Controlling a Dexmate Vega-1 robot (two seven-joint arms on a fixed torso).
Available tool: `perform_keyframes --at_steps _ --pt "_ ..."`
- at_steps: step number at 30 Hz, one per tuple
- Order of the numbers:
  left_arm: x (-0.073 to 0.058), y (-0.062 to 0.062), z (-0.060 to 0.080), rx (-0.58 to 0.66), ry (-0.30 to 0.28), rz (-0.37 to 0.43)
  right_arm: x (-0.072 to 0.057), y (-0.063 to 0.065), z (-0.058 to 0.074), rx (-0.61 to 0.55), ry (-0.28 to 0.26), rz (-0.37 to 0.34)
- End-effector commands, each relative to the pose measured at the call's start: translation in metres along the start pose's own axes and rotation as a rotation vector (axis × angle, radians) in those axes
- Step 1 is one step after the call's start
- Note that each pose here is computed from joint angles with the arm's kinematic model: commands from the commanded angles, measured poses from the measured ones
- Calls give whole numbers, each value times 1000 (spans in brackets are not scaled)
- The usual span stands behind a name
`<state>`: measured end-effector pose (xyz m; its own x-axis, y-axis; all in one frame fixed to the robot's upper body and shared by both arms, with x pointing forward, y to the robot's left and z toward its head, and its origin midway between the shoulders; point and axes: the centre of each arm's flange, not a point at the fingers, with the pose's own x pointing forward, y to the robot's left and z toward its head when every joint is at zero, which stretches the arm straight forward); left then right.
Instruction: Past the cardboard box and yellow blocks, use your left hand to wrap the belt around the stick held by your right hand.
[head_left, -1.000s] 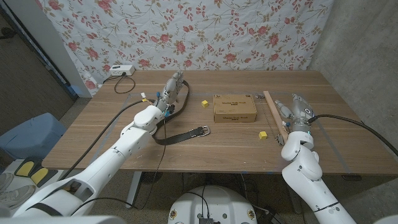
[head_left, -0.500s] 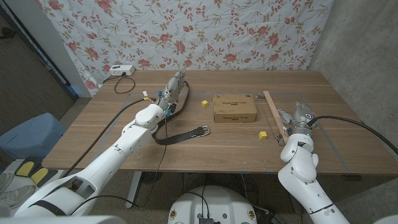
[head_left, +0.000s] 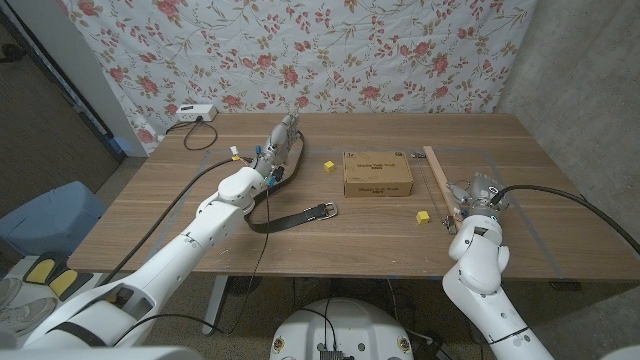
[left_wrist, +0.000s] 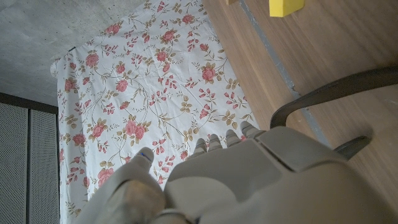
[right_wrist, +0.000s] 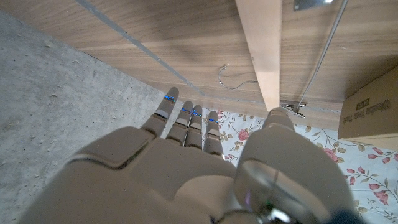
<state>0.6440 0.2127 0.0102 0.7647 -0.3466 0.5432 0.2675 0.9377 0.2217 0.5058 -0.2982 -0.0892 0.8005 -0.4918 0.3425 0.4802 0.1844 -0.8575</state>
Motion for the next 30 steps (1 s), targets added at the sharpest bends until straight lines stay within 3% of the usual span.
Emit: perform_keyframes --at_steps 1,30 --pt "0 0 -1 -1 6 5 4 10 5 -64 29 48" --pt "14 2 -4 -3 17 -2 15 25 17 -185 62 176"
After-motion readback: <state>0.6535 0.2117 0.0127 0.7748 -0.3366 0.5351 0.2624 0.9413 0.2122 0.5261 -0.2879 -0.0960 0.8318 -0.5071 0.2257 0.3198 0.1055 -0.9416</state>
